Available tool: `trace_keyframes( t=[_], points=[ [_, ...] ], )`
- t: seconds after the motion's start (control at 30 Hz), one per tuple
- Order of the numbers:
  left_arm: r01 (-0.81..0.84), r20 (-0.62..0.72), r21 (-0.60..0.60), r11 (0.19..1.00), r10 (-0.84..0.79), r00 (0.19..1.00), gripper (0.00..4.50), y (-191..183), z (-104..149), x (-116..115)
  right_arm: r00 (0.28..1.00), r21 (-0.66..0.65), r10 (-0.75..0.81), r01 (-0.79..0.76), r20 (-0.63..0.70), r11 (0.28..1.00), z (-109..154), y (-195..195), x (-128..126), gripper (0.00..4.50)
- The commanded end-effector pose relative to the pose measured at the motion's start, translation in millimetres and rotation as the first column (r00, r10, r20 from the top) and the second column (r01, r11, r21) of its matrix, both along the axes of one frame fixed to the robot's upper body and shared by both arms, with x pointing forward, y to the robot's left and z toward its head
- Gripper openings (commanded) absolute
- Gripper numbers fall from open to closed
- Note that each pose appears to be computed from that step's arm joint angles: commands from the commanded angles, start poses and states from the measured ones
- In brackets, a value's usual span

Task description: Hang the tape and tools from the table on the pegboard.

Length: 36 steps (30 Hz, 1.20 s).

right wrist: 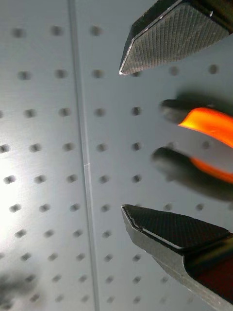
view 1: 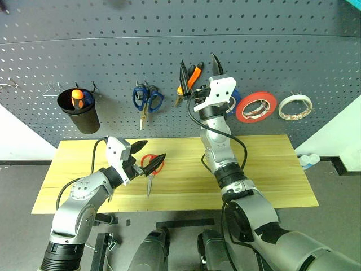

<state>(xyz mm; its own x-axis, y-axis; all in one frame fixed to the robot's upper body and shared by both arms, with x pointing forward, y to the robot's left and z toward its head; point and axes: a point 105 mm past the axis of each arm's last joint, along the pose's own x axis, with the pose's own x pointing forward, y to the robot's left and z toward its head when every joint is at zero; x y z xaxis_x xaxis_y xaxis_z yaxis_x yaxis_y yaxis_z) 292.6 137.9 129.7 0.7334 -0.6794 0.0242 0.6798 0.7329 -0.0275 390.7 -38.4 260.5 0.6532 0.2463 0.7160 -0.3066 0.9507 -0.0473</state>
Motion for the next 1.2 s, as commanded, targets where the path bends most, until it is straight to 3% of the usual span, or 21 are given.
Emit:
trace_keyframes(
  t=[0.03, 0.47, 0.83, 1.07, 1.2],
  points=[
    [0.013, 0.049, -0.001, 1.0, -0.013, 0.999, 4.5, -2.8, 7.6, 0.7, 0.999, -0.001, 0.022, -0.022, 0.048, 1.0, 12.0, 1.3, -11.6, 4.48],
    [0.009, 0.069, 0.0, 1.0, -0.009, 0.998, 4.5, -2.1, 4.0, 9.9, 0.998, -0.052, 0.056, -0.055, 0.012, 0.997, 8.2, -26.5, -37.5, 4.48],
    [0.019, 0.081, 0.013, 1.0, -0.02, 0.996, 4.5, 3.1, 4.3, 3.3, 0.968, -0.112, 0.205, -0.222, -0.143, 0.969, 4.8, -57.4, -72.9, 4.48],
    [0.072, 0.081, 0.064, 0.995, -0.077, 0.994, 4.5, 16.5, 11.4, -13.9, 0.908, -0.216, 0.335, -0.39, -0.253, 0.895, 2.0, -71.4, -95.2, 4.48],
    [0.125, 0.127, 0.029, 0.992, -0.128, 0.984, 4.5, 20.1, 31.0, -23.2, 0.845, -0.276, 0.388, -0.497, -0.368, 0.823, -10.8, -84.4, -103.6, 4.48]
  ],
)
